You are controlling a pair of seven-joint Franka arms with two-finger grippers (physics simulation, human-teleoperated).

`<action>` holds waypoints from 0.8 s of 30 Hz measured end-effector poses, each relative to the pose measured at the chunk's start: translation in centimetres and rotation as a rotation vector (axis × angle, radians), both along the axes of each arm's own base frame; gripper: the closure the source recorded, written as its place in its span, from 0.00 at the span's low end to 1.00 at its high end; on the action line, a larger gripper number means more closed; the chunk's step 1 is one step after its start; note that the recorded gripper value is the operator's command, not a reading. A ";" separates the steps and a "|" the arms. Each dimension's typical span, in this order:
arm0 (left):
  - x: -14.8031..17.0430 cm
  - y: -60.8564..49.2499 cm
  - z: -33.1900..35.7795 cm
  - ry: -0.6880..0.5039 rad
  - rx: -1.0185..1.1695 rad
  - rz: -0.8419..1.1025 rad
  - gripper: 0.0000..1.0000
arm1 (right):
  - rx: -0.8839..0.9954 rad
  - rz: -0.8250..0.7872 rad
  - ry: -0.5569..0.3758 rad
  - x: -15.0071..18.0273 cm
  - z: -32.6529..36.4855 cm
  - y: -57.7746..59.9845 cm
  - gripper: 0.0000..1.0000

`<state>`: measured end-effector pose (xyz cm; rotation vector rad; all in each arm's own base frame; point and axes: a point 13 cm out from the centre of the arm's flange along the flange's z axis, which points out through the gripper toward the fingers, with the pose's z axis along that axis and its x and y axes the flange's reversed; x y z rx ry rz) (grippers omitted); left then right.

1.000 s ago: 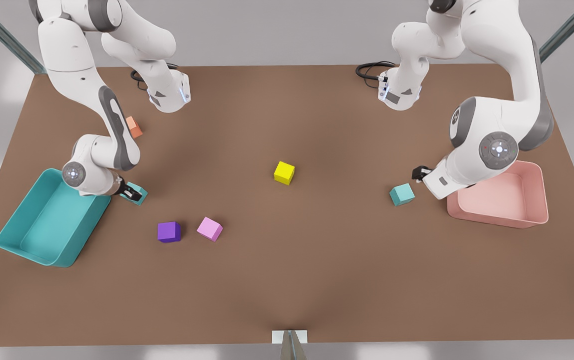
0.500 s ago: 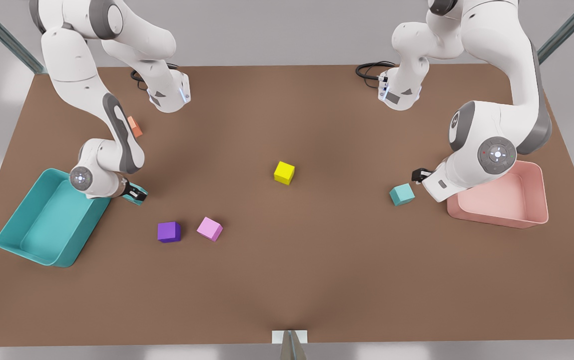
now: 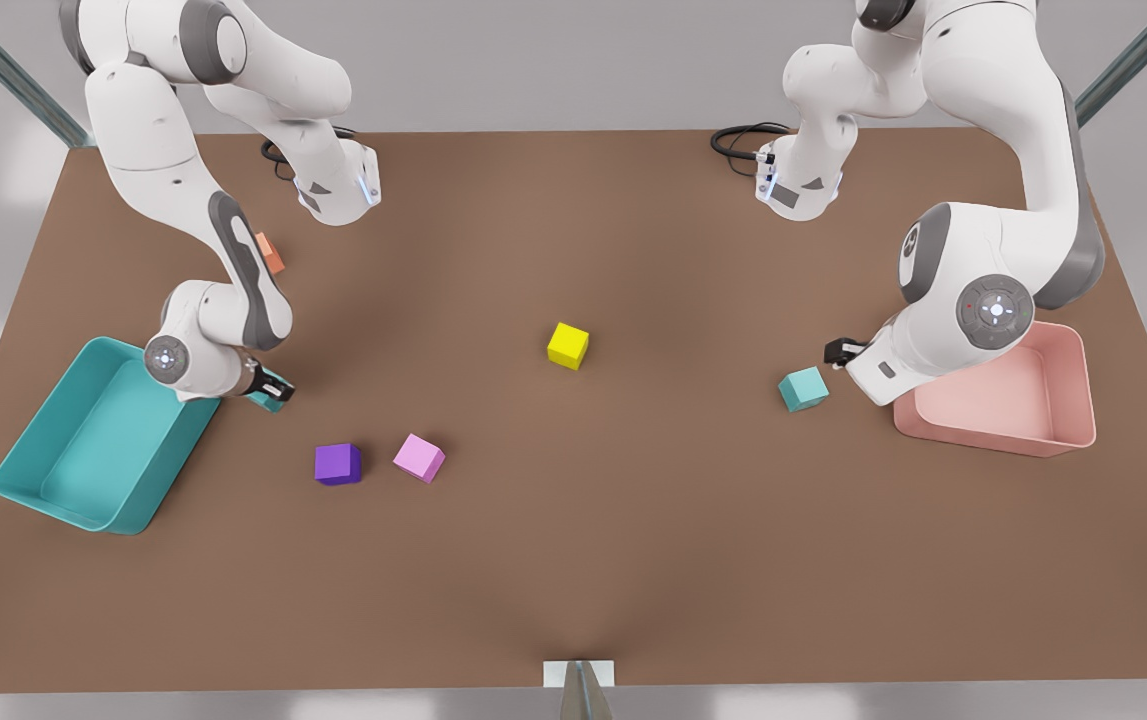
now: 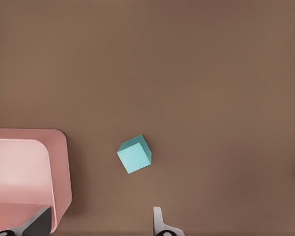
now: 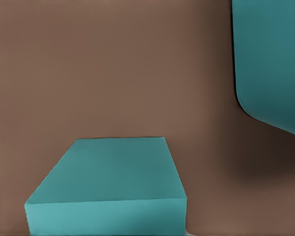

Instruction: Stack the two blue cubes on top of each other

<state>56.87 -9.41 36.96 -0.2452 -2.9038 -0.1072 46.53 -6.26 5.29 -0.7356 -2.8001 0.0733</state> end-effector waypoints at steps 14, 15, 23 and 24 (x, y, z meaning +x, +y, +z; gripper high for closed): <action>-6.6 1.6 -15.3 0.143 -0.075 0.186 0.00 | 0.187 0.419 -0.135 7.1 18.1 37.4 0.38; -6.7 1.5 -16.7 0.130 -0.089 0.207 0.00 | 0.205 0.449 -0.139 6.8 18.5 42.4 0.38; -7.3 1.6 -24.3 0.071 -0.106 0.299 0.00 | 0.217 0.351 -0.140 8.5 11.6 59.8 0.36; -7.6 2.2 -24.9 0.069 -0.103 0.314 0.00 | 0.206 0.323 -0.140 8.8 10.2 60.0 0.36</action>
